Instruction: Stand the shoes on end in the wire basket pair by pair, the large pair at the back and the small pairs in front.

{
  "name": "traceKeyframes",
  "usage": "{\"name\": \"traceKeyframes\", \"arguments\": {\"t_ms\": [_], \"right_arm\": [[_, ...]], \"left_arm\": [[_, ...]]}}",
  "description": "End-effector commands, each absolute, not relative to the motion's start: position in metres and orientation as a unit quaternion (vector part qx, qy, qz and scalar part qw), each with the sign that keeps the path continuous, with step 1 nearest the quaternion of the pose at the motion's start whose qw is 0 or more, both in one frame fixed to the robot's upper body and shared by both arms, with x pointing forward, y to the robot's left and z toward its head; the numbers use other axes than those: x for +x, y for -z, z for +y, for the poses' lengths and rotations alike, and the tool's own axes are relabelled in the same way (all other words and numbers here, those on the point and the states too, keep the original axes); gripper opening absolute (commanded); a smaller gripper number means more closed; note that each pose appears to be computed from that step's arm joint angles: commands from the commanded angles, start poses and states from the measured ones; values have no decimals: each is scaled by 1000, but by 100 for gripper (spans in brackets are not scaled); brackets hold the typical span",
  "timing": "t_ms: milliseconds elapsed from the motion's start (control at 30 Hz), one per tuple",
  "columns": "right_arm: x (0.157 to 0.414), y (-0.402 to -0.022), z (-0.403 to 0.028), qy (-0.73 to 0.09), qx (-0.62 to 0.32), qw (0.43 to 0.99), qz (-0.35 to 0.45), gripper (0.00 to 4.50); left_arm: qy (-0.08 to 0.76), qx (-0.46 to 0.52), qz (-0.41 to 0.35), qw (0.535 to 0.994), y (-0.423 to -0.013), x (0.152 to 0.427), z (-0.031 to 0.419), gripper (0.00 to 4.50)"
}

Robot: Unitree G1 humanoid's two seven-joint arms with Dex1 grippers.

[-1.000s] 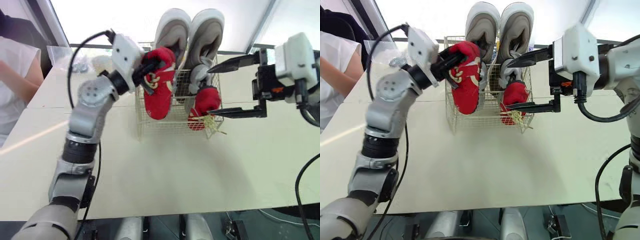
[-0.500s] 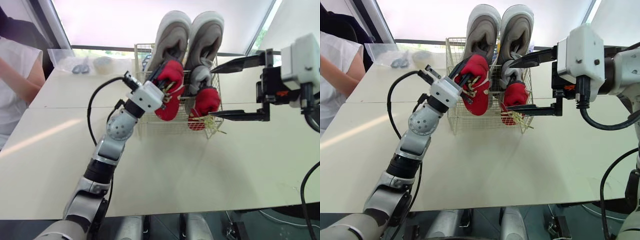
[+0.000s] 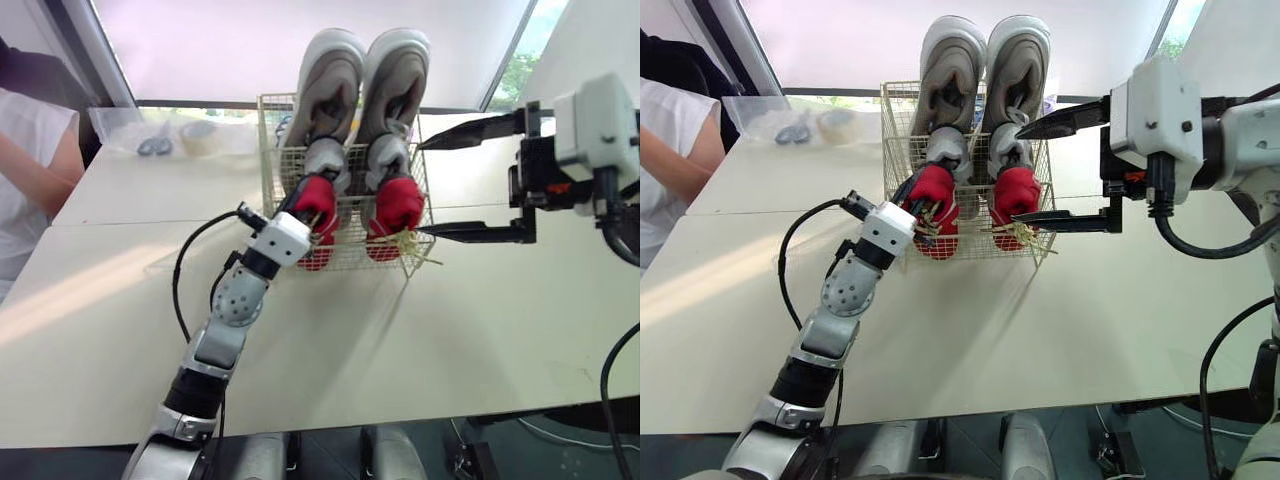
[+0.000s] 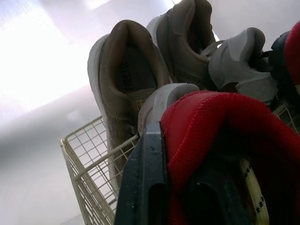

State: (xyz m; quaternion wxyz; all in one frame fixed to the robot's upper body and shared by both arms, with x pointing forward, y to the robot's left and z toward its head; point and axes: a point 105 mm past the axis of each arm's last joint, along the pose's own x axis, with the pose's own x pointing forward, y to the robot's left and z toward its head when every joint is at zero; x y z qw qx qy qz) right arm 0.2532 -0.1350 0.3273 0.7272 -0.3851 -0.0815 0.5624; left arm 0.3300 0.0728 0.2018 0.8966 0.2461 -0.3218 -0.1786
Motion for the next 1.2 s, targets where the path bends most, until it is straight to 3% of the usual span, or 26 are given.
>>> {"name": "traceKeyframes", "arguments": {"t_ms": [33,167,200,333,567,733,1033,1200], "right_arm": [[251,-338,-134,-554,-397,724,-103,450],[252,-337,-135,-554,-397,725,-103,450],[252,-338,-135,-554,-396,725,-104,450],[253,-338,-135,-554,-395,726,-105,450],[257,-337,-135,-553,-394,726,-106,450],[258,-337,-135,-555,-393,725,-108,450],[265,-318,-157,-538,-367,756,-61,450],[270,-299,-183,-508,-345,789,-14,450]], "left_arm": [[180,236,-278,914,-187,333,88,213],[214,209,-296,907,-201,320,93,420],[217,205,-293,909,-205,317,99,448],[213,196,-266,920,-211,314,119,448],[304,67,-167,936,-216,299,136,448],[383,0,-112,917,-233,282,136,448],[453,36,-2,891,-260,254,173,448],[436,36,47,898,-257,247,203,448]]}}
